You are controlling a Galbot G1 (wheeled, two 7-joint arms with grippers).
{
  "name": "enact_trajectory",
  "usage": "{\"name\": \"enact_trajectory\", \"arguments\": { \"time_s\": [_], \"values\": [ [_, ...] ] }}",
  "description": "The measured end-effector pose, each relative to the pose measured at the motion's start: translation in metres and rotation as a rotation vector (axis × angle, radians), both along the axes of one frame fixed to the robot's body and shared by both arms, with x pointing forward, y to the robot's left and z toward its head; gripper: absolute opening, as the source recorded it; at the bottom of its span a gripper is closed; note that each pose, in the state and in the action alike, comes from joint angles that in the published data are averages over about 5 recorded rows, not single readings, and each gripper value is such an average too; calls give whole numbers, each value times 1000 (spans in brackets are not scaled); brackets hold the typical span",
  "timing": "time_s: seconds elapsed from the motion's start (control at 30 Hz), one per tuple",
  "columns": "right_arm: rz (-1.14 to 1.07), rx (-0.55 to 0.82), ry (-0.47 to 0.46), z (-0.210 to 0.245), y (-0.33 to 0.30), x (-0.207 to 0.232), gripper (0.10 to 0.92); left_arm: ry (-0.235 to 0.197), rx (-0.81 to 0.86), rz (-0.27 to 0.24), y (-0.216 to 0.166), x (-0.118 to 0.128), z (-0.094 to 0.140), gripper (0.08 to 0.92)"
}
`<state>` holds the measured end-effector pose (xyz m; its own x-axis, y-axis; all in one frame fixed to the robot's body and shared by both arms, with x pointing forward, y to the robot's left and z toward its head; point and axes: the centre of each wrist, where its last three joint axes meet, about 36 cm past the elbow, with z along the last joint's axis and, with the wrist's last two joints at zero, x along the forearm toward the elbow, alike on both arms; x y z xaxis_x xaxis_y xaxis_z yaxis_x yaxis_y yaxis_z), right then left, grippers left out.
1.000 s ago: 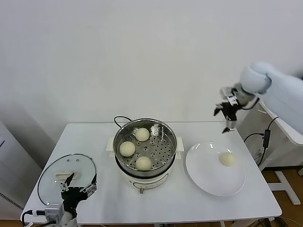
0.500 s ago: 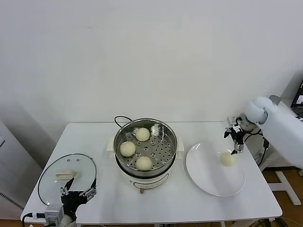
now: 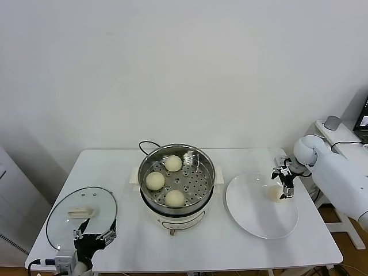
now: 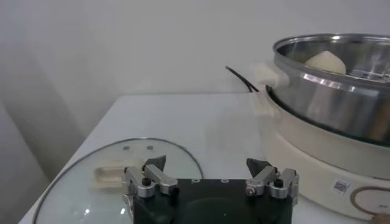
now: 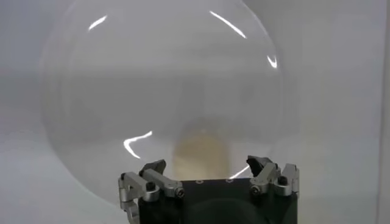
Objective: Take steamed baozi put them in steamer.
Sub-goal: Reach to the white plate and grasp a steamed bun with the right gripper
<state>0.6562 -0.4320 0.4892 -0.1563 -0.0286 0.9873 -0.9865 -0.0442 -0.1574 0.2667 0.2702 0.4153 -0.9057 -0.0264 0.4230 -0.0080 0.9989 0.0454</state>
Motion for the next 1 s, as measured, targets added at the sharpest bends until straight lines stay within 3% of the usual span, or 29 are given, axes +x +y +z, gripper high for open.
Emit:
{"name": "enact_trajectory", "arguments": {
  "time_s": [0.87, 1.0],
  "values": [
    [-22, -27, -15, -34, 0, -2, 823, 10, 7, -4, 3, 3, -5, 823],
    [-24, -29, -14, -35, 0, -3, 779, 10, 7, -5, 3, 3, -5, 823]
  ]
}}
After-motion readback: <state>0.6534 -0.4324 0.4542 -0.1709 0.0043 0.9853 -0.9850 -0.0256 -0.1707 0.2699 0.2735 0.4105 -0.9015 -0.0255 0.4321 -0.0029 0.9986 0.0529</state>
